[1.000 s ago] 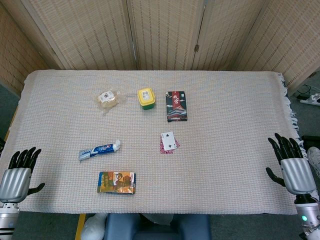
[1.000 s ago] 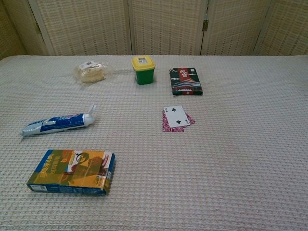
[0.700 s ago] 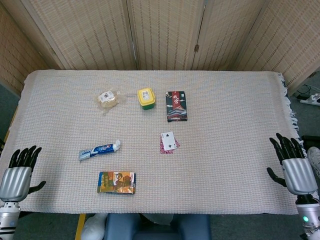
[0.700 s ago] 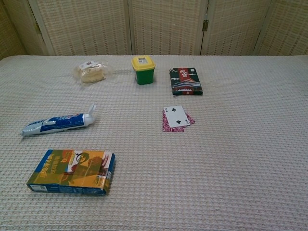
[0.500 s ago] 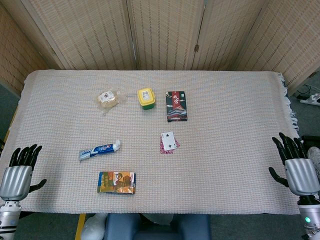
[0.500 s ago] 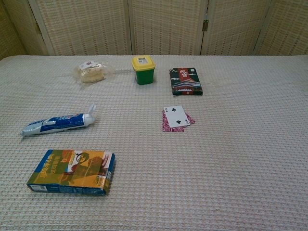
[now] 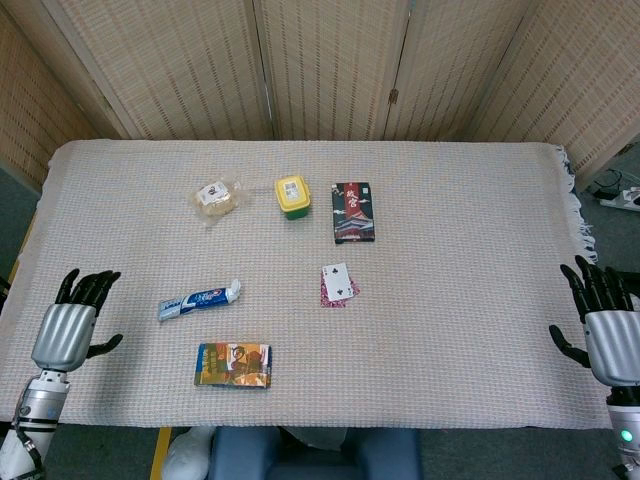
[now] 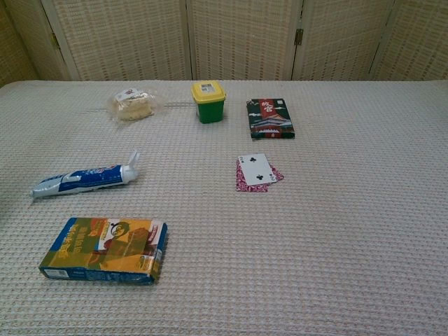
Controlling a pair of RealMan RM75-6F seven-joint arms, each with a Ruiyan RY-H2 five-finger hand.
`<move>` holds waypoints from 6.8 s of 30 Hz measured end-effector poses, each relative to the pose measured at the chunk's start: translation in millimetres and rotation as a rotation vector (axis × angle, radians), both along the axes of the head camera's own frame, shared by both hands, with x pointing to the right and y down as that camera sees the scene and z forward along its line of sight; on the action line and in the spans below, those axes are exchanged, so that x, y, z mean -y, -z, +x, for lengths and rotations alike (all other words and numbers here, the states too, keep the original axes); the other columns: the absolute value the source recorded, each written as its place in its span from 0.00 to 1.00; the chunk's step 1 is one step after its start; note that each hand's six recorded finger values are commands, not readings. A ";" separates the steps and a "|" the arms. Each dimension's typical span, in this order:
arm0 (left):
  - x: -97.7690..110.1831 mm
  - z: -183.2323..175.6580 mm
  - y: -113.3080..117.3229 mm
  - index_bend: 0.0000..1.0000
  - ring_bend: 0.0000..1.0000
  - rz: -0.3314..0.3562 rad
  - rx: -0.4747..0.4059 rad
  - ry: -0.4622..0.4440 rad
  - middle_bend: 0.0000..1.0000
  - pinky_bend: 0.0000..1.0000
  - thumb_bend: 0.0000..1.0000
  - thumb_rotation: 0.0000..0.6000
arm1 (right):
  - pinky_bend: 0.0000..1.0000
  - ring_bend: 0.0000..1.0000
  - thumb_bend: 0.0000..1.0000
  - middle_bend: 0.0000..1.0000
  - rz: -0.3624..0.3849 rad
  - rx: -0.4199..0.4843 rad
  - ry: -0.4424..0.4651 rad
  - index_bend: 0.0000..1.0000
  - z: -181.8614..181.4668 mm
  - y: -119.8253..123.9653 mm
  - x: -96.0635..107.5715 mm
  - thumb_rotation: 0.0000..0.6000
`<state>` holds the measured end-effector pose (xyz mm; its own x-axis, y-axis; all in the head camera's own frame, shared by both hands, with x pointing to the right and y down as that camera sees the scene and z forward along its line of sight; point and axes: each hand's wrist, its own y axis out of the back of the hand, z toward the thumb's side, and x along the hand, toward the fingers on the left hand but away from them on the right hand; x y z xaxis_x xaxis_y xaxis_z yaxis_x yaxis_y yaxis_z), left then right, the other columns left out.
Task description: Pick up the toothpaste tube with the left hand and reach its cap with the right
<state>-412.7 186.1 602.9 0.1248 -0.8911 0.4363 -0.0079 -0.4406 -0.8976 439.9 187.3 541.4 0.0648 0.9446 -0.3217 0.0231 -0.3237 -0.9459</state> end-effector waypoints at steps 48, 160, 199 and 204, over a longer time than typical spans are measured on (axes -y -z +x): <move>44.1 78.2 -138.7 0.33 0.30 -0.237 0.029 -0.079 0.33 0.16 0.25 1.00 | 0.00 0.08 0.35 0.04 -0.022 0.007 -0.024 0.00 5.2 -4.0 -2.3 1.00; 68.1 247.4 -18.7 0.76 0.77 -0.191 -0.528 -0.250 0.87 0.72 0.82 1.00 | 0.00 0.04 0.58 0.14 -0.258 0.368 0.591 0.37 -277.2 -19.7 65.0 0.83; 62.5 250.4 -9.9 0.76 0.77 -0.087 -0.680 -0.198 0.87 0.72 0.82 1.00 | 0.00 0.00 0.12 0.00 -0.484 1.130 0.343 0.00 -299.0 -21.2 75.5 0.64; 63.4 252.1 -7.6 0.76 0.77 -0.076 -0.695 -0.194 0.87 0.72 0.82 1.00 | 0.00 0.00 0.12 0.00 -0.494 1.180 0.324 0.00 -309.4 -24.6 79.7 0.63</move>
